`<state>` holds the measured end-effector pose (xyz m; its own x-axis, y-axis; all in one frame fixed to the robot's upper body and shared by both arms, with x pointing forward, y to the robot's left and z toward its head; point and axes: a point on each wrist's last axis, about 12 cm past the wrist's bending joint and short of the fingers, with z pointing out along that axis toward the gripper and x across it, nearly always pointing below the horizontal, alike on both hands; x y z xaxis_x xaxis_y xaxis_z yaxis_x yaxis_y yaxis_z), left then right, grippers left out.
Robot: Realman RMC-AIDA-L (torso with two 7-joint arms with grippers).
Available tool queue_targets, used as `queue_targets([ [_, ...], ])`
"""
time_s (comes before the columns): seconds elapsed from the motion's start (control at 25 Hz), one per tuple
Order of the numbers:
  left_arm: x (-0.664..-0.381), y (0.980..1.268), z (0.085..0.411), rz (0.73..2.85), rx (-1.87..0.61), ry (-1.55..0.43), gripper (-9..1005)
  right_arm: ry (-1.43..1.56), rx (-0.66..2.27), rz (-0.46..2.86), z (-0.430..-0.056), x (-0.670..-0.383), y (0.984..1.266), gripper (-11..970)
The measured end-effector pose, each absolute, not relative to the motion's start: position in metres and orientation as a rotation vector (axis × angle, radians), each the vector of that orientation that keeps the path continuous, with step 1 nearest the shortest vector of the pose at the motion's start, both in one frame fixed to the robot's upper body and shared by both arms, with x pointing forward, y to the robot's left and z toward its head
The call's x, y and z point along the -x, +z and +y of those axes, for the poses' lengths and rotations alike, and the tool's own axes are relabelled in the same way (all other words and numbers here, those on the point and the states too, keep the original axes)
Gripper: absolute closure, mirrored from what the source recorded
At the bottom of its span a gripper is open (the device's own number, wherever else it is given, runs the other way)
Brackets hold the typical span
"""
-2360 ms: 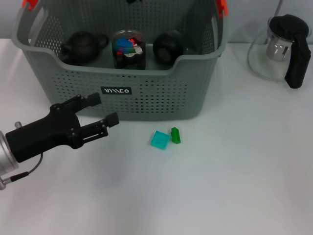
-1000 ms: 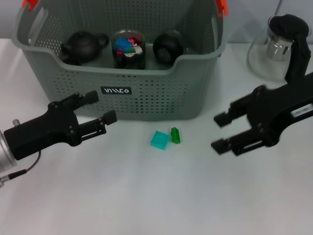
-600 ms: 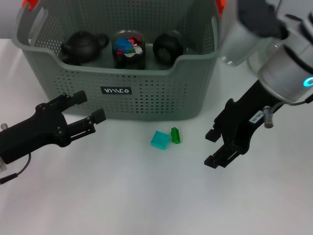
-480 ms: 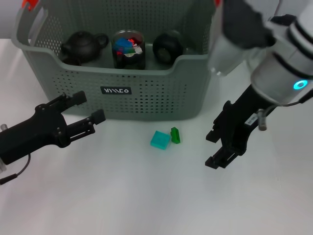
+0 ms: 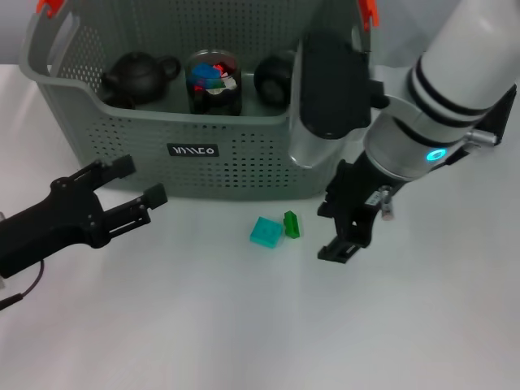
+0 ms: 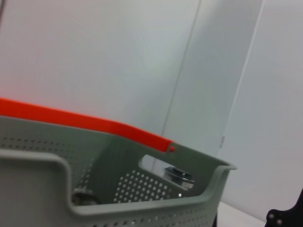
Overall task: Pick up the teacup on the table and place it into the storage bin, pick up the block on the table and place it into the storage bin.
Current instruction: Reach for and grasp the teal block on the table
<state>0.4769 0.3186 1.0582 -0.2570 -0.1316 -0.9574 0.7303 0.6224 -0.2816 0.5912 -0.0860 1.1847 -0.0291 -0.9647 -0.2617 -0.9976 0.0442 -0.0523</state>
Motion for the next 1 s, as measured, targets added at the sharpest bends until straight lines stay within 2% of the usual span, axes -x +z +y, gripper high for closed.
queue_targets([
  [0.32,-0.467,1.053,0.330,1.660,-0.448,-0.846,167,0.175,2.045,2.055,-0.066,-0.591,1.162,303],
  [1.0,-0.467,1.053,0.329,1.655,-0.444,-0.845,167,0.122,2.047,1.934,-0.044,-0.591,1.134,303],
])
